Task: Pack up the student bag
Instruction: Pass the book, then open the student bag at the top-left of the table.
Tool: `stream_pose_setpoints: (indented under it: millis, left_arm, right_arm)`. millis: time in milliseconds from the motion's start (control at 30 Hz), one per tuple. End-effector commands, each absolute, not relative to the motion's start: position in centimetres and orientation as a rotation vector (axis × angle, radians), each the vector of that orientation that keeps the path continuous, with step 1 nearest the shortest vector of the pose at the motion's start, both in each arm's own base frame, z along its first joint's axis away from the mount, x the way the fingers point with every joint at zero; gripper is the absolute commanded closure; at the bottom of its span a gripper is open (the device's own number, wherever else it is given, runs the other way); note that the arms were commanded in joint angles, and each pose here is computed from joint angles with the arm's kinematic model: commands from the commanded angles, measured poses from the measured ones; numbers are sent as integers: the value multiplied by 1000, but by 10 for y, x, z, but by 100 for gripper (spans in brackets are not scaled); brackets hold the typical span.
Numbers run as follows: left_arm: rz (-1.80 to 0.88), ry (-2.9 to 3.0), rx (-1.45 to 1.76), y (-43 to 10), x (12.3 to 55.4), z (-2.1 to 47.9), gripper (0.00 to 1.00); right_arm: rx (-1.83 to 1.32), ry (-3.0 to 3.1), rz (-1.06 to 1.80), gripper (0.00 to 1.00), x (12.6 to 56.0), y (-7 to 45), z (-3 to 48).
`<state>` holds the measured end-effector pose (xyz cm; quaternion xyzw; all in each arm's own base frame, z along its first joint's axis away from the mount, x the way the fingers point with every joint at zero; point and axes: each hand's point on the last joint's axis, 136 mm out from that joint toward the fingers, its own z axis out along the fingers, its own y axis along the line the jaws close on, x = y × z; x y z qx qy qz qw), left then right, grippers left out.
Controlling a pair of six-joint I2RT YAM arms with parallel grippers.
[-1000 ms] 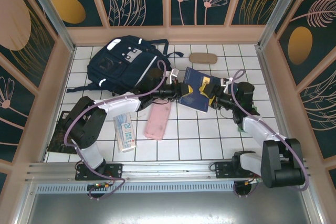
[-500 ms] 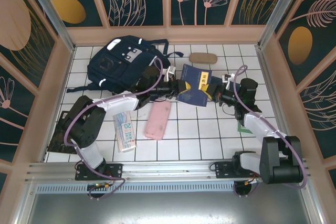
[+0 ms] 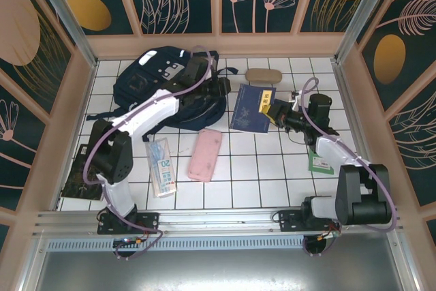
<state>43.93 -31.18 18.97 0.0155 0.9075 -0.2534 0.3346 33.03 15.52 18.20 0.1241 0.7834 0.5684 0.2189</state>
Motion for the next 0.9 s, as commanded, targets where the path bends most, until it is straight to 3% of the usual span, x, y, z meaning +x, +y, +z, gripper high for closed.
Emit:
stream_pose_setpoints:
  millis: [0,367,600,633,733,800,867]
  left_arm:
    - [-101,2495,174,-258,446,132,44]
    - [258,2496,299,-237,479,80,44]
    - [304,2546,239,-214,486,55,48]
    - [302,2551,240,-212,486,53,50]
    - [292,2556,257,-212,486,52,72]
    - [287,2551,255,-212,486,56,96]
    - [271,2532,247,-213,487,69,100]
  right_arm:
    - [280,2119,1543,100,344,153,198]
    - [282,2120,1557,100,354,155,195]
    - [279,2119,1559,100,357,157,196]
    - [279,2121,1561,100,357,158,195]
    - [274,2122,1565,100,358,162,196]
    - [279,2120,1545,100,360,166,196]
    - [287,2105,1508,100,362,172,198]
